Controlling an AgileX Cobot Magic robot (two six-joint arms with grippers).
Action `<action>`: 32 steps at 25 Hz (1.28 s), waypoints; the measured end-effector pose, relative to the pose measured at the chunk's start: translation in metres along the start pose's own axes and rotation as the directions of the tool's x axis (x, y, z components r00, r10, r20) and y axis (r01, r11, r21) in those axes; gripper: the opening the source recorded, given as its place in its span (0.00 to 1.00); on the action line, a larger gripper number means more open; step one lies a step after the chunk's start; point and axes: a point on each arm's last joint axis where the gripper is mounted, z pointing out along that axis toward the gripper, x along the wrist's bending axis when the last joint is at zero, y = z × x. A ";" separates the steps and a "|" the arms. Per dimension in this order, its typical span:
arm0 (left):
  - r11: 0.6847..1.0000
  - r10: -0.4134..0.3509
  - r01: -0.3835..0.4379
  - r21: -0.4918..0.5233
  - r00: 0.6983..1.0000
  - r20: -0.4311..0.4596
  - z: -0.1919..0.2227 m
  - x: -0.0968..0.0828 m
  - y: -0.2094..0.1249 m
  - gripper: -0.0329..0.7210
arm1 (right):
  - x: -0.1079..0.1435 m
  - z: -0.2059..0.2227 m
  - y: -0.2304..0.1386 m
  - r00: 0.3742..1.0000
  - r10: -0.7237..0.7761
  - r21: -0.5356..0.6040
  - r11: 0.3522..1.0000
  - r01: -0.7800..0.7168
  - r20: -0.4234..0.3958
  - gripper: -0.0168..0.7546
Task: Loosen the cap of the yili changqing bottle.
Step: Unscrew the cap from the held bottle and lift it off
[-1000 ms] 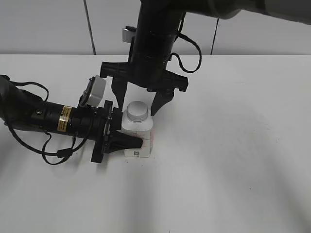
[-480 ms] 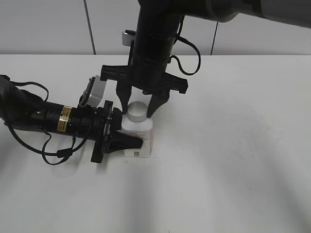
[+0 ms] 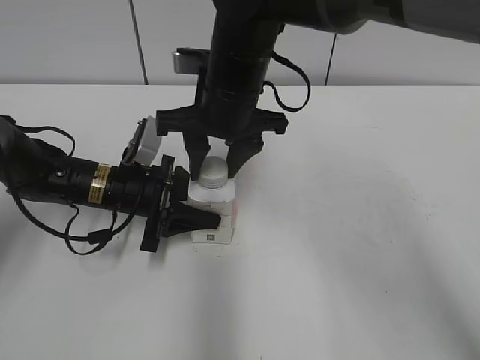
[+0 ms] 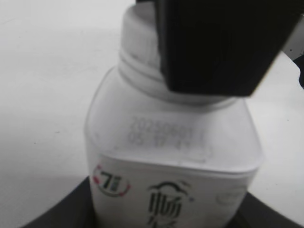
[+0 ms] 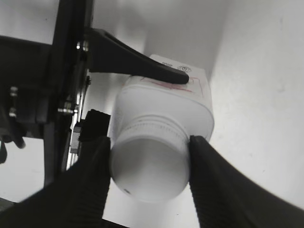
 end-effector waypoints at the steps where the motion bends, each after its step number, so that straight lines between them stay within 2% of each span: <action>1: 1.000 0.000 0.000 0.000 1.000 0.000 0.000 0.000 0.000 0.50 | 0.000 0.000 0.000 0.999 -0.046 0.000 0.999 0.046 0.000 0.54; 5: 1.000 0.002 -0.002 0.003 1.000 0.004 0.000 0.000 0.000 0.50 | 0.000 0.000 0.000 0.964 -0.266 0.000 0.964 0.266 0.001 0.54; 7: 1.000 0.005 -0.005 0.005 1.000 0.008 0.000 -0.001 0.000 0.50 | 0.000 0.000 0.000 0.915 -0.404 0.001 0.915 0.404 0.001 0.54; 11: 1.000 0.010 -0.010 0.010 1.000 0.017 0.000 -0.001 -0.001 0.50 | 0.000 0.000 0.000 0.761 -0.649 0.002 0.761 0.649 0.000 0.54; 14: 1.000 0.011 -0.012 0.011 1.000 0.018 0.000 -0.001 -0.001 0.50 | 0.000 0.000 0.000 0.643 -0.766 0.003 0.643 0.766 -0.001 0.54; 22: 1.000 0.014 -0.014 0.013 1.000 0.020 0.000 -0.001 0.000 0.50 | 0.000 0.000 0.000 0.324 -0.946 0.004 0.324 0.946 0.000 0.54; 27: 1.000 0.021 -0.022 0.019 0.999 0.029 0.000 -0.001 0.000 0.50 | -0.001 0.000 0.000 0.178 -0.984 0.018 0.178 0.984 0.006 0.54; 32: 0.999 0.028 -0.029 0.028 0.999 0.043 0.000 -0.002 -0.001 0.50 | -0.001 0.000 -0.001 -0.026 -1.000 0.022 -0.026 0.999 -0.001 0.54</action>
